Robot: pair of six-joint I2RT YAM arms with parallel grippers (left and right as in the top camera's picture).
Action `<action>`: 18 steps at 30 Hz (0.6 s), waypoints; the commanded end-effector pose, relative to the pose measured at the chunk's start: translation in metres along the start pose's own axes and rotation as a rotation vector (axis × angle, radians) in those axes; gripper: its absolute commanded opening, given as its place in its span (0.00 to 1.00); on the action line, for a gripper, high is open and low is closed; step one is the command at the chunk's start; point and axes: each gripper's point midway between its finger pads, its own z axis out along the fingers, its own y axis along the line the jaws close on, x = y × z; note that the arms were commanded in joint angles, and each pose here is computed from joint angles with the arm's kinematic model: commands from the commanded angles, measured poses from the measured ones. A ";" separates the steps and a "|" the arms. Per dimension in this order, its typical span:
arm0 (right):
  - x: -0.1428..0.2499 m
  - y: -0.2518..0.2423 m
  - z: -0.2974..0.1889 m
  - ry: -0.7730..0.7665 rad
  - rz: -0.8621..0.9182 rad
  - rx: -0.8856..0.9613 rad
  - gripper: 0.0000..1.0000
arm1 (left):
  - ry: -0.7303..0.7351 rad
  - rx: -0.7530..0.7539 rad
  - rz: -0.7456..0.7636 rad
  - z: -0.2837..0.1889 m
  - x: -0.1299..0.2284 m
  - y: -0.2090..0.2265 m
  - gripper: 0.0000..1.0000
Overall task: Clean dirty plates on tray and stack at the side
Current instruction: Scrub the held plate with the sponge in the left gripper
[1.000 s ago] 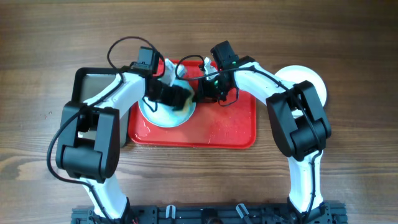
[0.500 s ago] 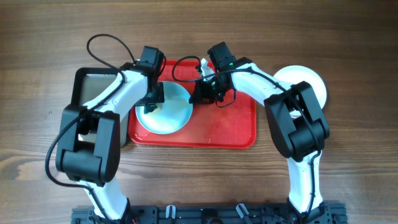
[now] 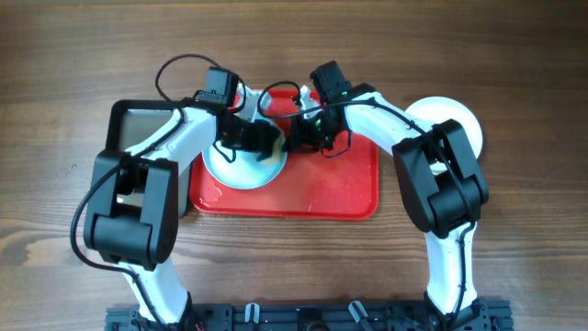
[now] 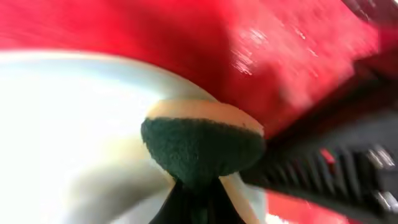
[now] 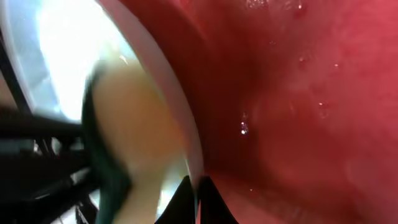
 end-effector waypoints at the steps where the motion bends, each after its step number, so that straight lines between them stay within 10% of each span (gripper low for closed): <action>1: 0.003 -0.013 0.008 0.020 0.032 0.021 0.04 | -0.137 -0.470 -0.240 -0.017 -0.018 0.082 0.04; 9: 0.008 -0.020 0.003 0.025 0.092 0.080 0.04 | -0.239 -0.682 -0.332 -0.106 -0.075 0.099 0.04; 18: -0.003 -0.016 -0.117 -0.299 -0.044 0.596 0.04 | -0.207 -0.629 -0.383 -0.126 -0.076 0.089 0.04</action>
